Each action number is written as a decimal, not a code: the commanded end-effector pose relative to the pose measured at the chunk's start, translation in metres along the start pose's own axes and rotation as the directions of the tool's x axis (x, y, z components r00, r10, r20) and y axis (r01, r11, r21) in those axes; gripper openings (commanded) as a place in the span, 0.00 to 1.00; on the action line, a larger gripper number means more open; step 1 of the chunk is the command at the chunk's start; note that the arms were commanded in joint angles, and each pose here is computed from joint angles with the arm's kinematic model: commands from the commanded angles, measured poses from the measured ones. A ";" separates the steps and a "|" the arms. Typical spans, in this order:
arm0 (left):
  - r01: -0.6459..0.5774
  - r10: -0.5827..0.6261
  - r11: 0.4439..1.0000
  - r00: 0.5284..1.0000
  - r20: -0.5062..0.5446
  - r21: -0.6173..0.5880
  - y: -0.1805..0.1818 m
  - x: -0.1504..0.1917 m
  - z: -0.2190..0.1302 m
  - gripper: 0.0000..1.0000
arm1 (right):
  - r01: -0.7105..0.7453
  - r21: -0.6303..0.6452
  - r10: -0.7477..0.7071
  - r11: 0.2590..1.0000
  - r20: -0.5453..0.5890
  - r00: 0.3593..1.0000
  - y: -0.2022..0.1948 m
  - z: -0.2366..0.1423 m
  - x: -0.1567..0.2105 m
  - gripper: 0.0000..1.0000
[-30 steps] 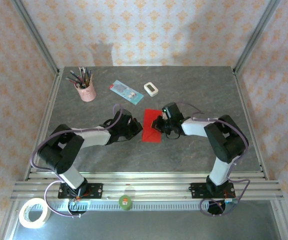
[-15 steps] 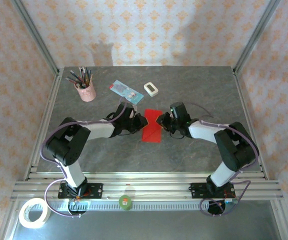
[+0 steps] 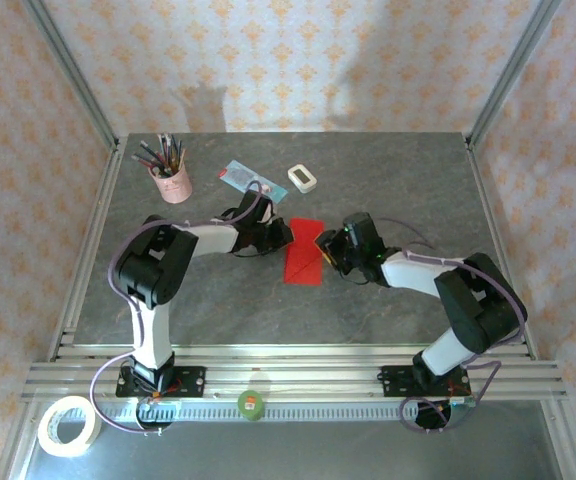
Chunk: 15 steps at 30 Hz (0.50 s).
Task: Fold a paper plane with a square sheet of paper (pick it up from the middle)
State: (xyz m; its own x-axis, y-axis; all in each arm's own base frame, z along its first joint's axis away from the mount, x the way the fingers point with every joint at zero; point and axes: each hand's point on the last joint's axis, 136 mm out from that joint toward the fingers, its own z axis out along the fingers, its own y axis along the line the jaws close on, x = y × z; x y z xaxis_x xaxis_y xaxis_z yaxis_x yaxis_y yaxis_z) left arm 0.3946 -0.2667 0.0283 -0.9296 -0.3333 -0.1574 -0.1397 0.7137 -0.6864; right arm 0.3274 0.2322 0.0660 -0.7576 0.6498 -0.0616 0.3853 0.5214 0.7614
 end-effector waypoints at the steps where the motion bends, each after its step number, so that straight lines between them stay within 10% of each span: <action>1: -0.043 0.038 0.996 0.997 -0.065 -0.073 0.018 0.008 0.003 0.12 | -0.033 -0.019 0.033 0.999 0.017 0.999 0.003 0.000 0.003 0.41; 15: -0.036 0.036 0.999 0.999 -0.025 -0.030 -0.002 0.003 -0.022 0.11 | -0.014 0.034 0.014 0.999 -0.012 1.000 -0.006 0.016 0.015 0.39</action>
State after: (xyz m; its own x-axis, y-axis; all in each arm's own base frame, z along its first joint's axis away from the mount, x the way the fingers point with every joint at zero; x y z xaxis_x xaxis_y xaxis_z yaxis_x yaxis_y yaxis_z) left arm 0.3897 -0.2600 0.0236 -0.9453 -0.2820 -0.1642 -0.1119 0.7528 -0.6486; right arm 0.3153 0.2486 0.0462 -0.7742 0.6328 -0.0172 0.4158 0.5289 0.7398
